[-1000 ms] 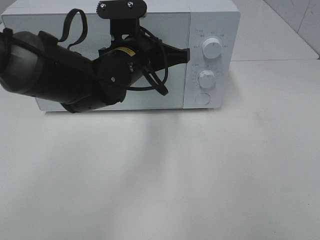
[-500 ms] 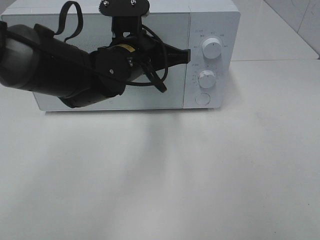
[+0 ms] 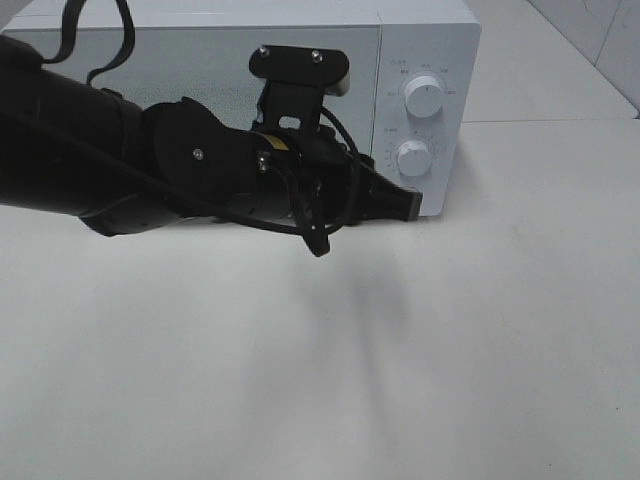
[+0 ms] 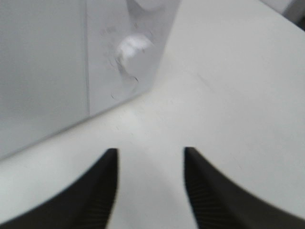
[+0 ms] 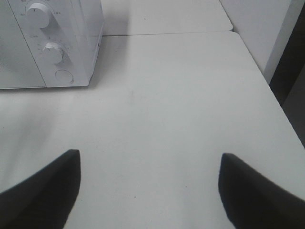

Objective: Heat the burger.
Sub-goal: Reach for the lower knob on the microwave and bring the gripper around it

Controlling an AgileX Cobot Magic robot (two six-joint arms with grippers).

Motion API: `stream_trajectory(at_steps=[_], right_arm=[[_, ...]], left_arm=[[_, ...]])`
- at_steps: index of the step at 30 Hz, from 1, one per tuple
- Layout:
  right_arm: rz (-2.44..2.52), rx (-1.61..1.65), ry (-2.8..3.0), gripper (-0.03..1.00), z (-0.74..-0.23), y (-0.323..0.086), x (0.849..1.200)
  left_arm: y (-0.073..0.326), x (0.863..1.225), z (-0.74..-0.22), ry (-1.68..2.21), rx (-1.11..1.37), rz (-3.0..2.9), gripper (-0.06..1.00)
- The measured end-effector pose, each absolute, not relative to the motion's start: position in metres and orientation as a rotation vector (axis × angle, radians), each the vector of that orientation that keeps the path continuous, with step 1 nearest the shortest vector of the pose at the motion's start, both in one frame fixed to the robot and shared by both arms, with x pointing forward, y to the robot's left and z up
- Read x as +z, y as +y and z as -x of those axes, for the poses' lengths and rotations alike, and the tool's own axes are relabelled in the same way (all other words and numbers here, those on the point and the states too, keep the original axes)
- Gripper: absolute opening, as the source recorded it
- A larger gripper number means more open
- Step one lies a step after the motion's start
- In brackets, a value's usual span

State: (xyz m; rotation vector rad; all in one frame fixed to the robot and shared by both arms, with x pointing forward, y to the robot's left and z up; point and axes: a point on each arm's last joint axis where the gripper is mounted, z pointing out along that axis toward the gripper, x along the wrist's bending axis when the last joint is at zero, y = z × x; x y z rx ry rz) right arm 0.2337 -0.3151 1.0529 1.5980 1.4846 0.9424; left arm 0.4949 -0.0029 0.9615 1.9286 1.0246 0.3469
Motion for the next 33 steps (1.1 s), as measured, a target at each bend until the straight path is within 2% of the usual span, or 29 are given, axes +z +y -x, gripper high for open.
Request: stream_trajectory(at_steps=[1, 2, 3, 4, 7, 14, 18, 23, 26, 31, 33], right_arm=[[-1.598, 0.942, 1.485, 0.75, -0.234, -0.315, 1.053], [-1.598, 0.942, 1.485, 0.75, -0.234, -0.315, 1.053], [-1.598, 0.942, 1.485, 0.75, -0.234, -0.315, 1.053], [-1.598, 0.942, 1.485, 0.75, -0.234, -0.315, 1.053], [-1.598, 0.942, 1.485, 0.75, -0.234, -0.315, 1.053], [-1.598, 0.942, 1.485, 0.75, -0.234, -0.315, 1.053], [-1.598, 0.942, 1.485, 0.75, -0.234, -0.315, 1.053], [-1.598, 0.942, 1.485, 0.75, -0.234, -0.315, 1.053], [-1.598, 0.942, 1.485, 0.75, -0.234, -0.315, 1.053], [-1.598, 0.942, 1.485, 0.75, -0.234, -0.315, 1.053], [-1.598, 0.942, 1.485, 0.75, -0.234, -0.315, 1.053]], left_arm=[[-0.003, 0.961, -0.489, 1.018, 0.283, -1.982, 0.58], [-0.003, 0.961, -0.489, 1.018, 0.283, -1.982, 0.58], [-0.003, 0.961, -0.486, 1.012, 0.253, -2.009, 0.83], [-0.003, 0.961, -0.481, 0.999, 0.197, -2.059, 0.92], [-0.001, 0.962, -0.474, 0.926, 0.165, -2.146, 0.96], [0.008, 0.974, -0.461, 0.736, 0.148, -2.331, 0.97], [0.018, 0.982, -0.46, 0.781, 0.098, -2.358, 0.97], [0.068, 1.004, -0.478, 1.105, -0.017, -2.326, 0.97], [0.077, 1.008, -0.48, 1.143, -0.03, -2.325, 0.97], [0.129, 1.033, -0.488, 1.302, -0.038, -2.304, 0.97], [0.136, 1.038, -0.488, 1.32, -0.026, -2.3, 0.97]])
